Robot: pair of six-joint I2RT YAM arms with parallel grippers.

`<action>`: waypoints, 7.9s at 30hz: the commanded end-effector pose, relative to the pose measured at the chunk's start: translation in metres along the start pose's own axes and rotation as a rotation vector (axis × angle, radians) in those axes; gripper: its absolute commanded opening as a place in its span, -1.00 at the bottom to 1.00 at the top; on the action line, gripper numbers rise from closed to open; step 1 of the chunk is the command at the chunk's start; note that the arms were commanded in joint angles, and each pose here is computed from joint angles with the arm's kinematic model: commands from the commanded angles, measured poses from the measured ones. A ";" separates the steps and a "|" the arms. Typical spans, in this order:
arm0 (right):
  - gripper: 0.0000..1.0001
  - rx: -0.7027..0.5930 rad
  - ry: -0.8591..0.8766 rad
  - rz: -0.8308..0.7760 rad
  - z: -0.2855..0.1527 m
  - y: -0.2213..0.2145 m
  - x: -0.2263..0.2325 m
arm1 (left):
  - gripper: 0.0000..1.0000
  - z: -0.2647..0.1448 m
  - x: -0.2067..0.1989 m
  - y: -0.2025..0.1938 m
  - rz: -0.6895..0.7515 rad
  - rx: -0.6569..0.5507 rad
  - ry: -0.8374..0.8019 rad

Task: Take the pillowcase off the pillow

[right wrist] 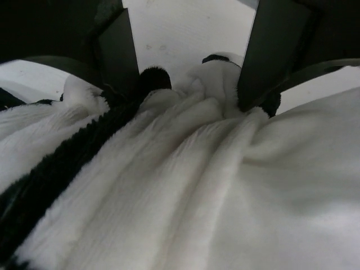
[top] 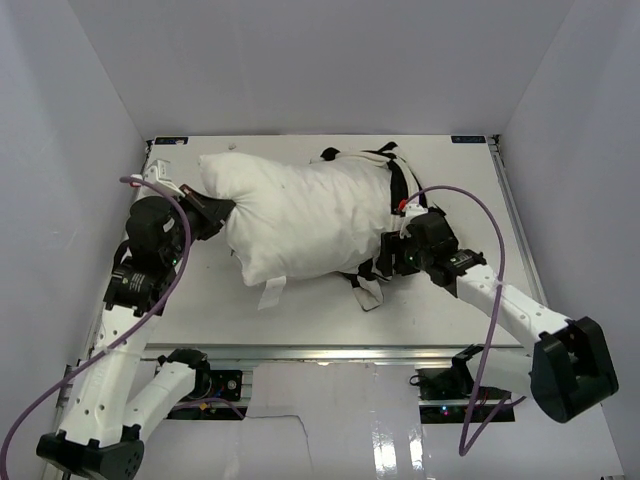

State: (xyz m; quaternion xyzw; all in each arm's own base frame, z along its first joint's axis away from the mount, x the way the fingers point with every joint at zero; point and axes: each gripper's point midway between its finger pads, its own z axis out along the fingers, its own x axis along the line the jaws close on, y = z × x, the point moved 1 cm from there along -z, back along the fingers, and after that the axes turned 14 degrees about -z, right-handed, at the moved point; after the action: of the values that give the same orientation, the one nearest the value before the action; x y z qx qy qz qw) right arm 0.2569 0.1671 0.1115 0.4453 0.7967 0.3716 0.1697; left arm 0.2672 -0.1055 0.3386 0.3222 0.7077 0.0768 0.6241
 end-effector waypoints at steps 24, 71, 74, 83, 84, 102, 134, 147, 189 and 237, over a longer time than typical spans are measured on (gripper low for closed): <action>-0.85 -0.057 -0.273 0.611 0.084 0.004 -0.193 | -1.00 -0.053 -0.179 0.116 0.026 -0.185 -0.229; -0.85 -0.029 -0.240 0.451 0.108 0.002 -0.173 | -1.00 -0.069 -0.198 0.083 0.095 -0.003 -0.371; -0.85 -0.040 -0.291 0.493 0.100 -0.003 -0.186 | -1.00 -0.086 -0.237 0.096 0.063 0.005 -0.468; -0.85 -0.023 -0.474 0.679 0.085 -0.031 -0.241 | -1.00 -0.076 -0.250 0.092 0.013 0.061 -0.513; -0.85 -0.031 -0.461 0.740 0.081 -0.036 -0.251 | -1.00 -0.079 -0.255 0.095 0.012 0.056 -0.525; -0.85 -0.135 -0.678 0.960 0.023 -0.054 -0.313 | -1.00 -0.074 -0.230 0.101 -0.018 -0.055 -0.482; -0.85 -0.305 -0.246 0.592 0.016 0.034 -0.209 | 0.95 0.064 0.033 0.013 0.364 0.121 0.256; -0.85 -0.291 -0.215 0.553 0.017 0.034 -0.180 | 0.37 0.112 0.107 -0.171 0.508 0.522 0.396; -0.85 -0.381 -0.466 0.647 -0.050 0.008 -0.225 | -1.00 0.153 0.144 0.060 -0.024 -0.010 0.508; 0.80 -0.377 0.029 -0.001 -0.100 0.081 0.050 | 0.96 -0.044 0.000 -0.109 0.279 0.252 -0.444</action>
State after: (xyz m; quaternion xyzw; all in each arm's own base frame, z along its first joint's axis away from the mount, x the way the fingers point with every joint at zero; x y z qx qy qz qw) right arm 0.2131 0.1889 0.2184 0.4094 0.7470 0.4755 0.2197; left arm 0.1971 -0.1768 0.2723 0.5107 0.5427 0.0061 0.6668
